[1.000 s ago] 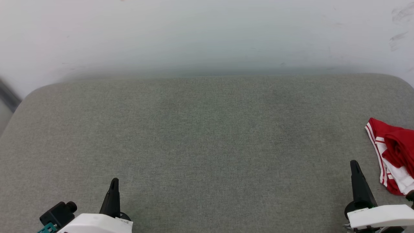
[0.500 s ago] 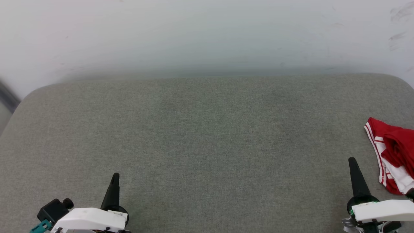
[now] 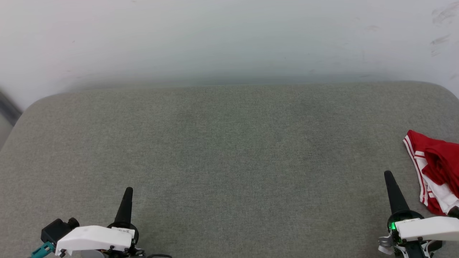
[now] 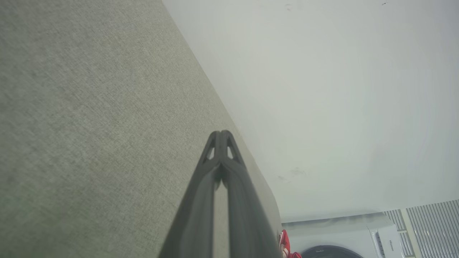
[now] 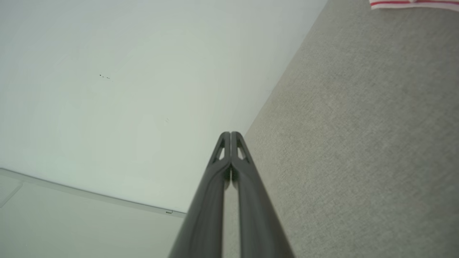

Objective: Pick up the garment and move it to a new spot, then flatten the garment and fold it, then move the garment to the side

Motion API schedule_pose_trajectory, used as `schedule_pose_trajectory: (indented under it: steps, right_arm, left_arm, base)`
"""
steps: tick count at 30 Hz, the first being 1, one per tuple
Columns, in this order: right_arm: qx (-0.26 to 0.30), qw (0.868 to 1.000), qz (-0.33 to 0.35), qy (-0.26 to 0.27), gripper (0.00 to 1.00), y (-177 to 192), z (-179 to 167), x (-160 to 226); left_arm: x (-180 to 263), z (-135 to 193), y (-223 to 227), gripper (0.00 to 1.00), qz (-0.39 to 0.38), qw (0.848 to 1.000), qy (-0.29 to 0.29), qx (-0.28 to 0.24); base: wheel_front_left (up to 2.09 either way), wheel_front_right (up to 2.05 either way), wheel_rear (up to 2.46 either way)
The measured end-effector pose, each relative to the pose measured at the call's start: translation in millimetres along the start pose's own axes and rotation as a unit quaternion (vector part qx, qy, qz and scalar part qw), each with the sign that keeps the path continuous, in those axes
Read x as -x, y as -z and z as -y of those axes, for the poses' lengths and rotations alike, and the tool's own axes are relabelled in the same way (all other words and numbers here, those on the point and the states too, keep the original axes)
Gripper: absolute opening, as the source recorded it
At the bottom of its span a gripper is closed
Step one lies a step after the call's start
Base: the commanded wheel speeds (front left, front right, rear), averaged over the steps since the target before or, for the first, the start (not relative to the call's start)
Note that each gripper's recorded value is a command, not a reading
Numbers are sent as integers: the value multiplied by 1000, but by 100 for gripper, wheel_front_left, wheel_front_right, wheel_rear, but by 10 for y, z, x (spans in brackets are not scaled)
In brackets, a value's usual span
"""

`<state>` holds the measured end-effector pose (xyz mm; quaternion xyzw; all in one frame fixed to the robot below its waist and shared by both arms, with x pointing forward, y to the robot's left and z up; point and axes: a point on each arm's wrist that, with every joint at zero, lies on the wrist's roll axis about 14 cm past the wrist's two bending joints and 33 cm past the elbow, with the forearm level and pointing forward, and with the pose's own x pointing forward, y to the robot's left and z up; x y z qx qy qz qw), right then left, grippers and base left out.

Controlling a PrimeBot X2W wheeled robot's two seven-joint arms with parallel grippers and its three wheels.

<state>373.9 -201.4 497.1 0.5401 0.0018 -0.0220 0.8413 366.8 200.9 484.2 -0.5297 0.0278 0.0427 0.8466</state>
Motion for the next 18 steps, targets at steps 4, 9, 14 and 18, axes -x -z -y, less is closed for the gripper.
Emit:
schedule_pose_trajectory:
  steps: [4, 9, 14, 18]
  right_arm:
    - [-19, 1000, -2, 1, 0, 5, 3, -8]
    - [-43, 999, -3, -1, 0, -1, -16, -33]
    - [-66, 998, -4, -1, 0, -2, -17, -44]
    - [-84, 996, -6, -2, 0, 1, -20, -53]
  left_arm:
    - [-21, 15, -4, 0, -2, 1000, 2, 20]
    - [-38, 29, -8, 0, -3, 999, 6, 46]
    - [-61, 55, -15, 0, -5, 997, 11, 70]
    - [-76, 66, -21, 0, -6, 996, 13, 88]
  base:
    - [0, 0, 0]
    - [0, 0, 0]
    - [0, 0, 0]
    - [0, 0, 0]
